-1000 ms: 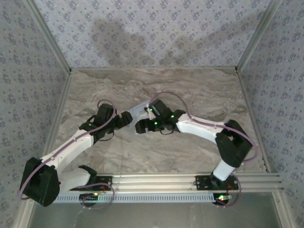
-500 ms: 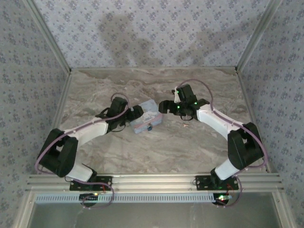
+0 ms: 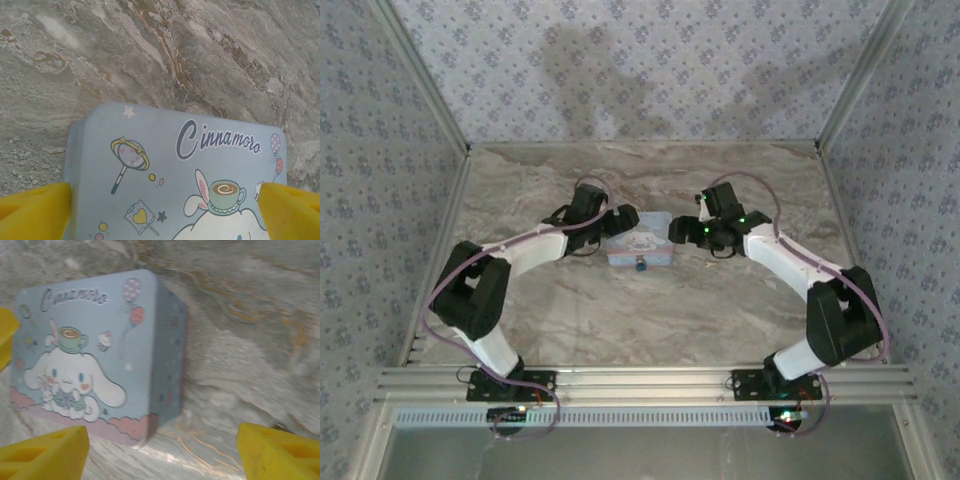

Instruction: Unlock the padlock with the key

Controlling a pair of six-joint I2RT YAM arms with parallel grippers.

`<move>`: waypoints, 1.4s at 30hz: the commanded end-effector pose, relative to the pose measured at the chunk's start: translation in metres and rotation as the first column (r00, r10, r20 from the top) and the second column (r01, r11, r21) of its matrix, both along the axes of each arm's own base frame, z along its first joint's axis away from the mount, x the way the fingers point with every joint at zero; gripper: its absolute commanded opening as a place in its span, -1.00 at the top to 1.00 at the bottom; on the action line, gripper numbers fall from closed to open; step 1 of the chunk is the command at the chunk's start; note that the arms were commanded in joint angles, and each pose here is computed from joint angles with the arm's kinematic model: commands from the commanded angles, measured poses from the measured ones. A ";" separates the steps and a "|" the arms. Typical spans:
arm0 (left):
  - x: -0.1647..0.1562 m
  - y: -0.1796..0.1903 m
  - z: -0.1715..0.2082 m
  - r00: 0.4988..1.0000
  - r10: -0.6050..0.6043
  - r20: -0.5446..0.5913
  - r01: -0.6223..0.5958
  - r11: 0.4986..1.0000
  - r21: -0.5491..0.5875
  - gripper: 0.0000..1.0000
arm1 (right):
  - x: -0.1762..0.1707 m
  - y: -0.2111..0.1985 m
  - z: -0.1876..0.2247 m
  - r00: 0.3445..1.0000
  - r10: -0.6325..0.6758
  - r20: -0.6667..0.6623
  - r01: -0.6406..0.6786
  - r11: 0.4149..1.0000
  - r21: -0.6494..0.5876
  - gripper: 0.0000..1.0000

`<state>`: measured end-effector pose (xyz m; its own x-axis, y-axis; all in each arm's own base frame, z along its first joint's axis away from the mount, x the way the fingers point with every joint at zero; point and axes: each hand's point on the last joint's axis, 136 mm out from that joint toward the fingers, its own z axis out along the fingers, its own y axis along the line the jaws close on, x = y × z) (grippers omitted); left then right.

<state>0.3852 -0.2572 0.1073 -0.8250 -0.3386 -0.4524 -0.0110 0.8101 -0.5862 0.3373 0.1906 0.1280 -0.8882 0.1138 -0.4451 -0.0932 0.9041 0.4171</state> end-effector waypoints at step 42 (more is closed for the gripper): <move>-0.105 0.081 0.015 0.991 0.137 0.003 -0.137 0.990 -0.026 -0.91 | -0.016 -0.050 -0.101 0.937 -0.076 -0.341 -0.083 0.899 -0.430 0.26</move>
